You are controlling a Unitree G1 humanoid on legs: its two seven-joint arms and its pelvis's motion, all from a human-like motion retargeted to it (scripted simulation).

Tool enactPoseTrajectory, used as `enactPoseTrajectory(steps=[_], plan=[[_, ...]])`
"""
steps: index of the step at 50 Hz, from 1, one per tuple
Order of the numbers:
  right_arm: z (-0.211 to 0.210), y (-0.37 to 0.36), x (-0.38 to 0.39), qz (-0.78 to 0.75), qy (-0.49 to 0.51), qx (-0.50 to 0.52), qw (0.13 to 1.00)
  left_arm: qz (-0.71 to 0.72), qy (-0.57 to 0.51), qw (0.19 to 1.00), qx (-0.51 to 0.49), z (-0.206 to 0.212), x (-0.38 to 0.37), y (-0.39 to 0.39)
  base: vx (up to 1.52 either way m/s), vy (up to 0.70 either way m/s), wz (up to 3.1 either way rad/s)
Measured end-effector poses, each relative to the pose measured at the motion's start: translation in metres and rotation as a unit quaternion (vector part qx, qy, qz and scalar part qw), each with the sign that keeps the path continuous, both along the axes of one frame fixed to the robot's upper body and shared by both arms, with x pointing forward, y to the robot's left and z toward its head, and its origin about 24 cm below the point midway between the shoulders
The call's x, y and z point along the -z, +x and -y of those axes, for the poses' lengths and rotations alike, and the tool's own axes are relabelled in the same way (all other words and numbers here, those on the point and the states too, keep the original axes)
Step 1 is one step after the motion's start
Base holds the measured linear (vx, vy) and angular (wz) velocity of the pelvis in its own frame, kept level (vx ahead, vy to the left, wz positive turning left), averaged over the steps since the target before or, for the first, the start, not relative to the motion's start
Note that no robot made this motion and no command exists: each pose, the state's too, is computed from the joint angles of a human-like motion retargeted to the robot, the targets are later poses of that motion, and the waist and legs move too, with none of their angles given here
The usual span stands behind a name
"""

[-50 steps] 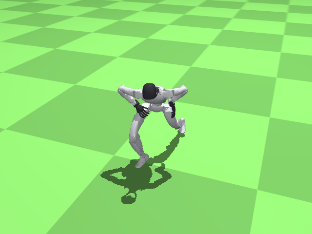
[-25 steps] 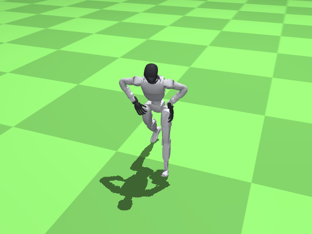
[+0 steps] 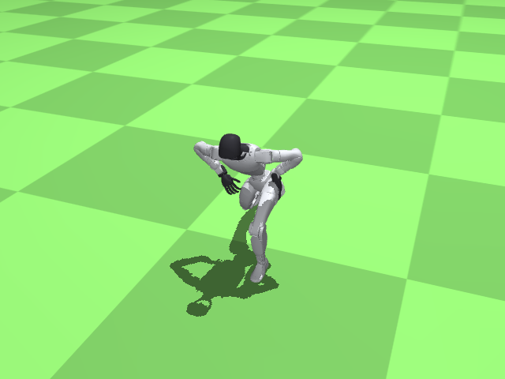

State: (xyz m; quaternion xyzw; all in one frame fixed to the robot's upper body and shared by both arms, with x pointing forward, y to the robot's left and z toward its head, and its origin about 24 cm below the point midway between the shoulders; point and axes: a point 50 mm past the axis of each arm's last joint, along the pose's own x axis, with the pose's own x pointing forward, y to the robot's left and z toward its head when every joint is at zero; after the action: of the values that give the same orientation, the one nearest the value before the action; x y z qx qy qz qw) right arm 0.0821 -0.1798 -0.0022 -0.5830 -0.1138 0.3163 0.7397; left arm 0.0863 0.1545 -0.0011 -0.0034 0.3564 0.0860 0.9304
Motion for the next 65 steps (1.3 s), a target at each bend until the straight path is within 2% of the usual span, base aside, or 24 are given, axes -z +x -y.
enactPoseTrajectory(steps=[7, 15, 19, 25, 33, 40, 42, 43, 45, 47, 57, 65], plan=[[-0.002, 0.015, 0.005, 0.028, -0.001, 0.021, 0.999, 0.044, 0.018, 0.998, -0.032, -0.011, -0.004, 0.020, 0.20, 0.05, -0.21], [0.009, -0.007, 0.006, -0.090, 0.042, 0.051, 0.994, -0.011, 0.055, 0.998, -0.025, -0.027, 0.014, 0.001, 0.50, -0.02, -0.24], [0.004, -0.001, -0.008, -0.077, 0.070, 0.017, 0.994, -0.056, 0.064, 0.996, -0.002, -0.016, 0.029, -0.013, 0.37, 0.07, -0.37], [-0.001, 0.008, -0.004, -0.055, 0.056, -0.006, 0.997, -0.055, 0.024, 0.998, -0.019, 0.000, 0.037, -0.015, 0.30, -0.16, 1.25], [0.003, 0.009, -0.012, -0.061, 0.049, 0.004, 0.997, -0.074, 0.069, 0.995, 0.021, -0.012, 0.042, -0.024, 0.35, -0.16, 2.10], [0.001, 0.032, -0.052, 0.042, 0.065, -0.014, 0.997, -0.072, 0.048, 0.996, -0.030, 0.009, 0.045, -0.016, -0.02, -0.02, 0.88], [-0.003, 0.024, -0.060, 0.058, 0.095, -0.034, 0.993, 0.002, 0.053, 0.995, 0.084, 0.008, 0.037, -0.009, -0.19, -0.06, 0.54], [-0.004, 0.019, -0.064, 0.064, 0.113, -0.046, 0.991, 0.077, 0.087, 0.974, 0.195, 0.005, 0.030, 0.000, -0.21, -0.05, 0.32], [-0.004, 0.012, -0.070, 0.073, 0.136, -0.061, 0.986, 0.207, 0.188, 0.879, 0.387, 0.000, 0.017, 0.011, -0.21, -0.07, 0.04], [-0.001, 0.006, -0.072, 0.082, 0.140, -0.064, 0.985, 0.261, 0.225, 0.828, 0.441, 0.001, 0.011, 0.012, -0.17, -0.08, -0.13], [0.001, 0.006, -0.063, 0.083, 0.134, -0.070, 0.985, 0.336, 0.279, 0.776, 0.455, 0.004, 0.001, 0.024, -0.05, -0.03, 0.25], [0.001, 0.015, -0.046, 0.018, 0.135, -0.050, 0.989, 0.350, 0.263, 0.780, 0.447, 0.002, -0.001, 0.028, 0.03, -0.01, 1.13]])
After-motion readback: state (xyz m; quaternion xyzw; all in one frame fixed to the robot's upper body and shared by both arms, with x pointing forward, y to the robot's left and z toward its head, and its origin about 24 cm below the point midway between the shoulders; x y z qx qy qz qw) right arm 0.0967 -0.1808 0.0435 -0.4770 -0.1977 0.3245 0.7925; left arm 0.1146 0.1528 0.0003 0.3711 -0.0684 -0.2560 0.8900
